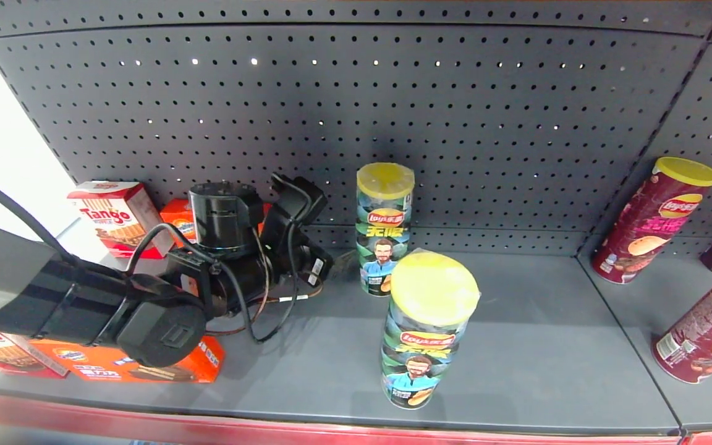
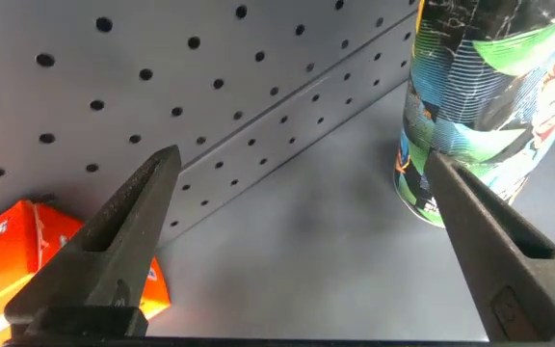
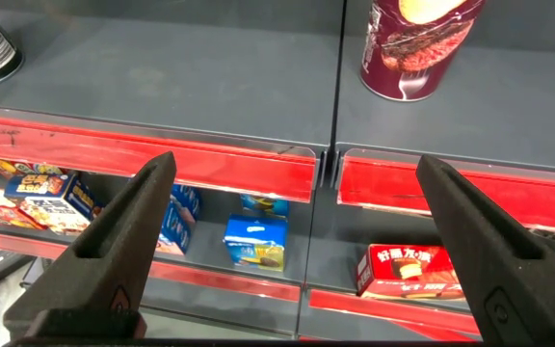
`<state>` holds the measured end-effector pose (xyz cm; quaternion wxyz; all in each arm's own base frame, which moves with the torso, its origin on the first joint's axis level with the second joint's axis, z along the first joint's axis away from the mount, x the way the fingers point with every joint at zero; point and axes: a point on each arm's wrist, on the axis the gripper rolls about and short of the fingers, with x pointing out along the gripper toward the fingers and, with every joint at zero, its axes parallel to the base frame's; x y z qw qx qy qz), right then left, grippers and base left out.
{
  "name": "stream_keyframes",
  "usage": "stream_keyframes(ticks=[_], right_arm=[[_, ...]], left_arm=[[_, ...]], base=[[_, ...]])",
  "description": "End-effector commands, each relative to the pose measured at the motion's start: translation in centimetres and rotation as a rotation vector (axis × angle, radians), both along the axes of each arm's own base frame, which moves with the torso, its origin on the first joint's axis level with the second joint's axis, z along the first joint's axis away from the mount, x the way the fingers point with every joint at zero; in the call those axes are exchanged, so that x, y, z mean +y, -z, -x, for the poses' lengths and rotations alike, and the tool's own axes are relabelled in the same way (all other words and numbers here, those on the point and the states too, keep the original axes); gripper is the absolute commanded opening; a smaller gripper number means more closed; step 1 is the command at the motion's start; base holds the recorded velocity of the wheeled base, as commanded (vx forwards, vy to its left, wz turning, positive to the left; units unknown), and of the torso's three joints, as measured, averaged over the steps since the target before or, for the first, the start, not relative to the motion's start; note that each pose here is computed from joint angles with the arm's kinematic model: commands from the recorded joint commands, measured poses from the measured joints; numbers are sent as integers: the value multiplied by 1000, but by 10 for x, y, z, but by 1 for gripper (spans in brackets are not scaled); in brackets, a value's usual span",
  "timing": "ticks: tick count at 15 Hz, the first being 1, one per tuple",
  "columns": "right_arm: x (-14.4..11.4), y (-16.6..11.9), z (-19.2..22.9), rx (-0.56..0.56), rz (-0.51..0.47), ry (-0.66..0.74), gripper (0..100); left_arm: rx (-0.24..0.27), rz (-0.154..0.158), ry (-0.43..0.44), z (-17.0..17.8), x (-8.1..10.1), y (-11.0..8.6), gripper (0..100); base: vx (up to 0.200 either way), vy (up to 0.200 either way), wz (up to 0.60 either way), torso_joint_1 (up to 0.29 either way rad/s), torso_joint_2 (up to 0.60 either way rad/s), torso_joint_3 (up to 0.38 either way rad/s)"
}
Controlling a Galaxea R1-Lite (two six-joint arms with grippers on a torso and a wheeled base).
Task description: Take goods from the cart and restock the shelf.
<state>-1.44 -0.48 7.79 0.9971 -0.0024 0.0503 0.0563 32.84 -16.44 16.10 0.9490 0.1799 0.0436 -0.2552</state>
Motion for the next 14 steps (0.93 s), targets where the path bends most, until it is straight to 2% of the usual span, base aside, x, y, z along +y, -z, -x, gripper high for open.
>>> stream_keyframes(ticks=[1,5,14], right_arm=[[0,0,0,2,-1,0,100],[0,0,0,2,0,0,100],[0,0,0,2,-1,0,100]], left_arm=[[5,-2,9,-2,-5,3,100],[3,0,26,-3,-14,4,100],[0,4,14,-10,-18,7,100]], base=[[0,0,0,0,0,0],[0,0,0,0,0,0],[0,0,0,0,0,0]])
